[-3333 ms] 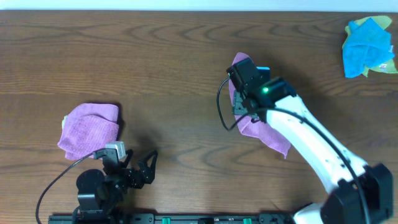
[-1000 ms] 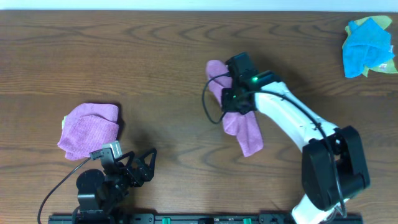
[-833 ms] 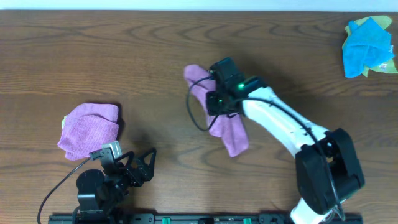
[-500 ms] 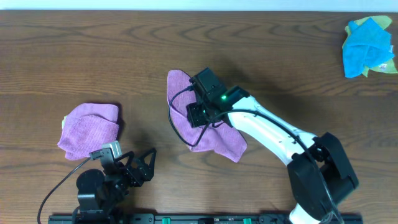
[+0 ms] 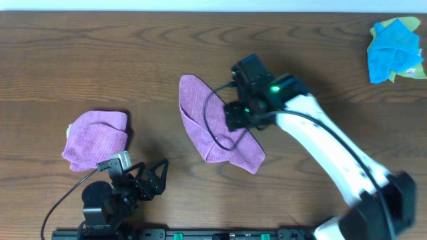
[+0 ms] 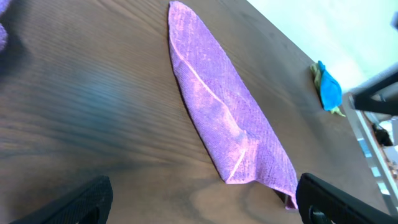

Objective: Fold the cloth

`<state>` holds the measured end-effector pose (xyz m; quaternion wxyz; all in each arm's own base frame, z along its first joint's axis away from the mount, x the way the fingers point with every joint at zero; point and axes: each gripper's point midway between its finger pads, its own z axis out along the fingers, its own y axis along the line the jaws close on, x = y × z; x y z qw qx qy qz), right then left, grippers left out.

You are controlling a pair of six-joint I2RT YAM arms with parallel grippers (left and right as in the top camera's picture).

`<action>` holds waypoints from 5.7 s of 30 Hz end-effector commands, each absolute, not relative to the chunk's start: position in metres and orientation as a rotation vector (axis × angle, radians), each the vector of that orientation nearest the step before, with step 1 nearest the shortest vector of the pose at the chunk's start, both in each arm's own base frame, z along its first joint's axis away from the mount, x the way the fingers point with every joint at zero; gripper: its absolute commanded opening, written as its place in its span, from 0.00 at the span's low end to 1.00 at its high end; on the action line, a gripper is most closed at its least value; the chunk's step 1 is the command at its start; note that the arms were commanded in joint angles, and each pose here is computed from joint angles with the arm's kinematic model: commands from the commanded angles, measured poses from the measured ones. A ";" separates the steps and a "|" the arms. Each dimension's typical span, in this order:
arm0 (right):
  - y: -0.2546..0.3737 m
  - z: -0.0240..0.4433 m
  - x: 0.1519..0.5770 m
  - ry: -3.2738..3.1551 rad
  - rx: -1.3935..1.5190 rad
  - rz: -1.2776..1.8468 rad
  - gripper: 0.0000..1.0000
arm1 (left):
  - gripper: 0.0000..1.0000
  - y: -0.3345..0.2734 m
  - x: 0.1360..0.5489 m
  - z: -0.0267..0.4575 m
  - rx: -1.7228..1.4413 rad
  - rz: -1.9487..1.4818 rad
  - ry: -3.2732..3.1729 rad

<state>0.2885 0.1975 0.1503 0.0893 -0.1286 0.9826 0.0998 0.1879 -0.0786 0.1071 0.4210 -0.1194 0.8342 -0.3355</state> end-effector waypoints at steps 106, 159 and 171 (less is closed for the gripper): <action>0.166 0.133 0.266 2.509 -0.511 -0.602 0.01 | 0.96 -0.130 0.300 0.150 -0.649 -1.008 2.656; 0.167 0.142 0.270 2.479 -0.429 -0.569 0.01 | 0.87 -0.250 0.307 0.089 -1.100 -1.425 2.824; 0.166 0.143 0.271 2.473 -0.427 -0.576 0.01 | 0.91 -0.251 0.293 0.093 -0.852 -1.496 2.893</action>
